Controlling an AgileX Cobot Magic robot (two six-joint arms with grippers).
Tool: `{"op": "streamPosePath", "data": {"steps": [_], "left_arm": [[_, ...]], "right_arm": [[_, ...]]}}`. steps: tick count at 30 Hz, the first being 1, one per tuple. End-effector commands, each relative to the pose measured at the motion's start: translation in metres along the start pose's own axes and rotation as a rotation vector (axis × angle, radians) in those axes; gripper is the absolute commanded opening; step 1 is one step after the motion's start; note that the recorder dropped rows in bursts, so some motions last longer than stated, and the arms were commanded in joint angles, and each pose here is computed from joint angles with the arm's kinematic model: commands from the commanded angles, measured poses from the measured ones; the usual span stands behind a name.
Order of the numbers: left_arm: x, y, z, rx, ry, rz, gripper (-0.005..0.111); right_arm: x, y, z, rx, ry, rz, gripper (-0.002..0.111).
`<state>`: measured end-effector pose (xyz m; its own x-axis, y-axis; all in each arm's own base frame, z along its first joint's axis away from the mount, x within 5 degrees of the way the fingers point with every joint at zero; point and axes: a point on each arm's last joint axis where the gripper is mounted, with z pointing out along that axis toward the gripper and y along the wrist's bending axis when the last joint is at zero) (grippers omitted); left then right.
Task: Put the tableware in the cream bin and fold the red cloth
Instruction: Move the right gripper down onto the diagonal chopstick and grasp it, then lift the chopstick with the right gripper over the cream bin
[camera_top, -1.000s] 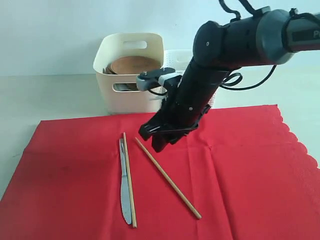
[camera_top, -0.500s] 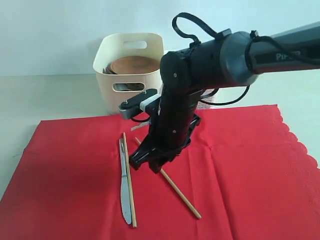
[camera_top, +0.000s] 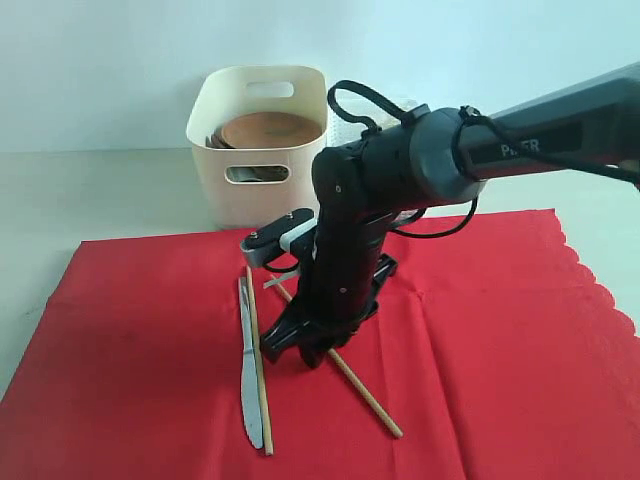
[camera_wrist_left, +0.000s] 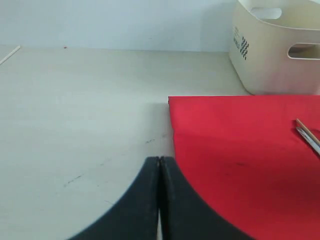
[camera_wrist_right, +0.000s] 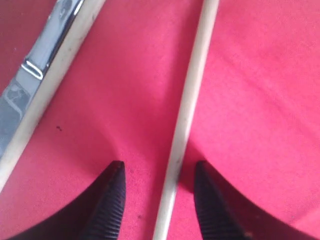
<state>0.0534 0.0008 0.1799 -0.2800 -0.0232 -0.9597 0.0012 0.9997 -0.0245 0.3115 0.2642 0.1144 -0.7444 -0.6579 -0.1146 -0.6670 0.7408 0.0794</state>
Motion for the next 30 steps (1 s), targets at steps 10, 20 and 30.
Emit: {"op": "streamPosePath", "data": {"steps": [10,20,30], "left_arm": [[-0.001,0.000,-0.001,0.000,-0.016,0.003,0.000],[-0.001,0.000,-0.001,0.000,-0.016,0.003,0.000],[-0.001,0.000,-0.001,0.000,-0.016,0.003,0.000]], "right_arm": [[0.000,-0.002,0.017,0.015,0.008,-0.009,0.024],[0.001,-0.007,0.013,0.077,0.021,0.004,0.000],[-0.004,-0.001,-0.044,0.065,-0.116,0.012,0.000]]}}
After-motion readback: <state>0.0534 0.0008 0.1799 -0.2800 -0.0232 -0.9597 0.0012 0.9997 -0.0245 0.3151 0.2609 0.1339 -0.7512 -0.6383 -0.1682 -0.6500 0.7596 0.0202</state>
